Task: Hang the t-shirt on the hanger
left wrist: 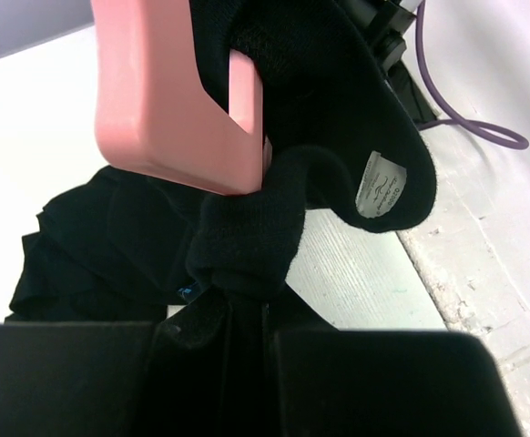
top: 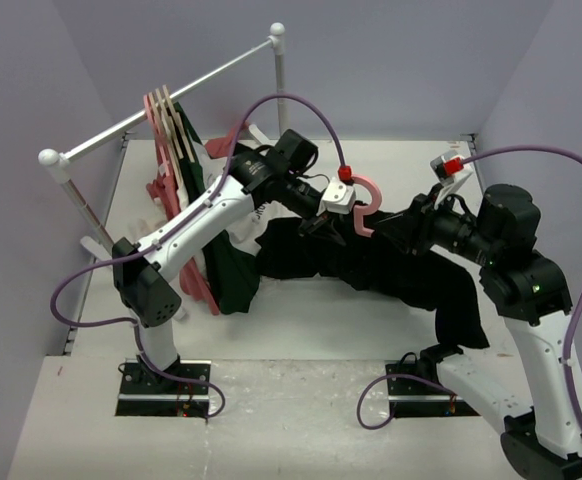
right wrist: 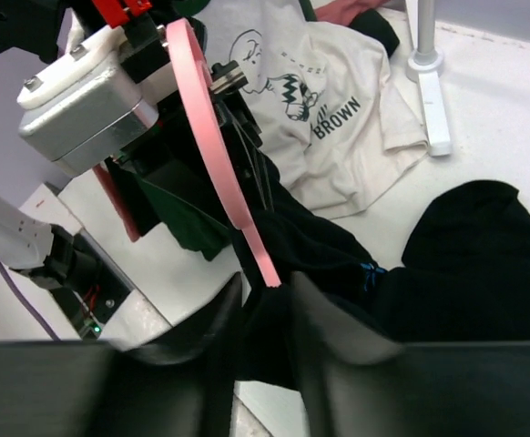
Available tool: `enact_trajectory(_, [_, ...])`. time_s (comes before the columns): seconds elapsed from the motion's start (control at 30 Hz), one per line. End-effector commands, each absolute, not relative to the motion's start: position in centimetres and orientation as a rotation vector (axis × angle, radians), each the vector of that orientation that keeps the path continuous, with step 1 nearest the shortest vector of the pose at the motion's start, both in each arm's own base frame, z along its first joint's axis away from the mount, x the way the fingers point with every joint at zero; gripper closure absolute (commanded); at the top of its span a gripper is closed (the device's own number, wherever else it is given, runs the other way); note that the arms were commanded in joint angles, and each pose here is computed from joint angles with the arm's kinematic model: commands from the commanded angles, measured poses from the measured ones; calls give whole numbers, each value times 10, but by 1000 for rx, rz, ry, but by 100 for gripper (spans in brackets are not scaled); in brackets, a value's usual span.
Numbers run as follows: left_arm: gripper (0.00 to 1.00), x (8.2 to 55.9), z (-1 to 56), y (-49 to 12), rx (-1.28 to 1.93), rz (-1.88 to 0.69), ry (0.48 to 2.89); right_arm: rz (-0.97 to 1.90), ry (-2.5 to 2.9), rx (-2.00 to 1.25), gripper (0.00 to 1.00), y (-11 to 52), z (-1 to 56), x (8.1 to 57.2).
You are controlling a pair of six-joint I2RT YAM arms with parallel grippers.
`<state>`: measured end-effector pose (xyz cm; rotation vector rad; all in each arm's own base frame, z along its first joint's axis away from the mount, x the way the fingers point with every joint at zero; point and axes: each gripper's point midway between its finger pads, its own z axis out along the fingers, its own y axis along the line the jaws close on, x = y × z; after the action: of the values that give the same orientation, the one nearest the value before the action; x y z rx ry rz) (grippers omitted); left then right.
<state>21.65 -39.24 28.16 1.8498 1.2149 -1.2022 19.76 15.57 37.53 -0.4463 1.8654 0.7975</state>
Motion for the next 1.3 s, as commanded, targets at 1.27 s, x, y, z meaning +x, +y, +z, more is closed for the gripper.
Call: enact_trajectory(1.27, [100, 232, 302, -402, 1653, -1134, 1243, 671, 1927, -29, 98, 137, 367, 238])
